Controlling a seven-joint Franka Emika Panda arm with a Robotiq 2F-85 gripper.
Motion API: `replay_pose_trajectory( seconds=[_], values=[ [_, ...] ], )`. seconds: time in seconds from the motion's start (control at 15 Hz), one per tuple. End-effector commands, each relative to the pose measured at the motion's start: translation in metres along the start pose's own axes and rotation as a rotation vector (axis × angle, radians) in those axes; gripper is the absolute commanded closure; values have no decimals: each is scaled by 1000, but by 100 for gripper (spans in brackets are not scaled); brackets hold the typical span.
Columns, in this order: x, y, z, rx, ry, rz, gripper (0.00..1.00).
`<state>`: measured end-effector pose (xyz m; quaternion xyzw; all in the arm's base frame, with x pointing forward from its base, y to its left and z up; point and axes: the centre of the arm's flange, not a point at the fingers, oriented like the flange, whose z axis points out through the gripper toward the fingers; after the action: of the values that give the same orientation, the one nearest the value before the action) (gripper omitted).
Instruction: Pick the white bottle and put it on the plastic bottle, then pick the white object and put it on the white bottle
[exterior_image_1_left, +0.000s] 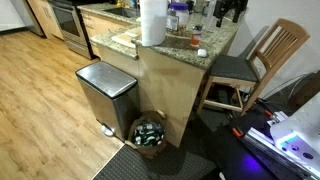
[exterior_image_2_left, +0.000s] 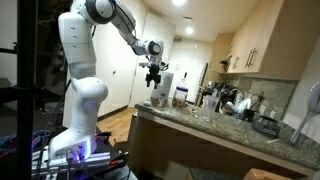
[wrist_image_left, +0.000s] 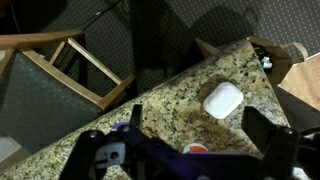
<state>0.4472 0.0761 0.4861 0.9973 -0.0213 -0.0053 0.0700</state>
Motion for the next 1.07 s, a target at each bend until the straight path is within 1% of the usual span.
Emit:
replay_pose_trajectory(
  seconds=[0.0, 0.27, 0.33, 0.47, 0.53, 0.6, 0.8, 0.87, 0.93, 1.0],
  values=[
    [0, 0, 0, 0, 0, 0, 0],
    [0, -1, 0, 2, 11, 14, 0],
    [1, -1, 1, 10, 50, 50, 0],
    [6, -5, 0, 85, 94, 59, 0],
    [9, -6, -1, 92, 140, 75, 0],
    [12, -7, -3, 110, 166, 74, 0],
    [15, -7, -5, 114, 223, 124, 0],
    [16, -9, -5, 135, 232, 147, 0],
    [19, -7, -12, 106, 207, 117, 0],
    [20, -8, -12, 111, 216, 128, 0]
  ],
)
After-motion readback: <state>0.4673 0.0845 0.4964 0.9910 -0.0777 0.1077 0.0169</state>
